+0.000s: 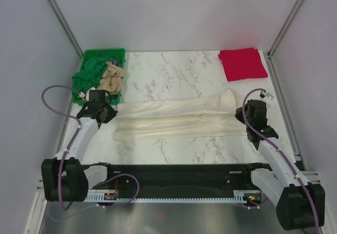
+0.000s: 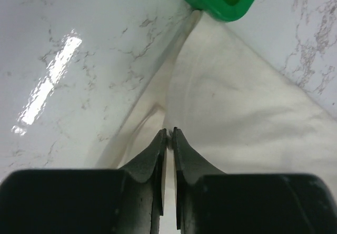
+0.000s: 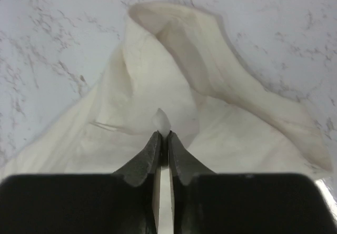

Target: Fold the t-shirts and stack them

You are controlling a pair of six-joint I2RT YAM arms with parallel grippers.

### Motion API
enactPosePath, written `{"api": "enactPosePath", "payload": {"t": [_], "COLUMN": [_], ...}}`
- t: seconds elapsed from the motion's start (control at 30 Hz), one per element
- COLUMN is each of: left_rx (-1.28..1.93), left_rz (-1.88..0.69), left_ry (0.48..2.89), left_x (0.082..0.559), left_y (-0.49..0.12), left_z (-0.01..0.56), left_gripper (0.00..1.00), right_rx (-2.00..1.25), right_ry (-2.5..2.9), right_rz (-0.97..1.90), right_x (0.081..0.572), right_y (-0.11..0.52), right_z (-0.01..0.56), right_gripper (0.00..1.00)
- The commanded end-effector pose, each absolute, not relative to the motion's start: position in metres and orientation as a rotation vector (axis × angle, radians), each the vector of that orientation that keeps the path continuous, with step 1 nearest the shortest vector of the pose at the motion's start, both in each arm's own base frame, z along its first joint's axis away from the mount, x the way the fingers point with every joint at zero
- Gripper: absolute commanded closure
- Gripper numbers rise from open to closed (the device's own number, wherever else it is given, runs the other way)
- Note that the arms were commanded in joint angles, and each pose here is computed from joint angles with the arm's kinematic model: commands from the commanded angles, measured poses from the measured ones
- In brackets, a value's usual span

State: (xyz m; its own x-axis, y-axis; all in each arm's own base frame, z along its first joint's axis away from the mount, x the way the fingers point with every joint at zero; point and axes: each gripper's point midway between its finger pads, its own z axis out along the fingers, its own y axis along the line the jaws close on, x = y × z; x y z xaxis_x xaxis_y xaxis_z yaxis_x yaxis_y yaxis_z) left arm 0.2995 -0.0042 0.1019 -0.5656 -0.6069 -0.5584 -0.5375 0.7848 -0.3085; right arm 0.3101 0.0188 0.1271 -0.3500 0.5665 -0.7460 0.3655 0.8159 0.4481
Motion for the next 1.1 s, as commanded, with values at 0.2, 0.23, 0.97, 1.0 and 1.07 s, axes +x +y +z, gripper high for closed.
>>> {"api": "enactPosePath", "payload": {"t": [0.2,0.23,0.97,1.0,1.07], "left_rx": [-1.004,-0.995,-0.469,-0.467,-0.482], "left_rz": [-0.109,-0.119,-0.214,-0.216,-0.232], "left_ry": [2.039,2.021,2.530,2.563,2.583], "left_x": [0.272,0.273,0.330,0.320,0.309], "left_y": [0.023,0.022,-0.095,-0.097,-0.100], "left_z": [0.122,0.128,0.037,0.028,0.023], "left_gripper": [0.25,0.25,0.42,0.43,0.44], "right_rx": [1.006,0.983,0.652,0.639,0.609], "right_ry": [1.851,1.795,2.350,2.381,2.420], "right_rz": [0.225,0.260,0.296,0.281,0.313], "right_x": [0.262,0.266,0.337,0.351,0.366], "right_y": [-0.006,-0.005,0.103,0.108,0.120], "right_z": [0.094,0.111,0.030,0.026,0.022], "right_gripper": [0.21,0.20,0.18,0.17,0.17]}}
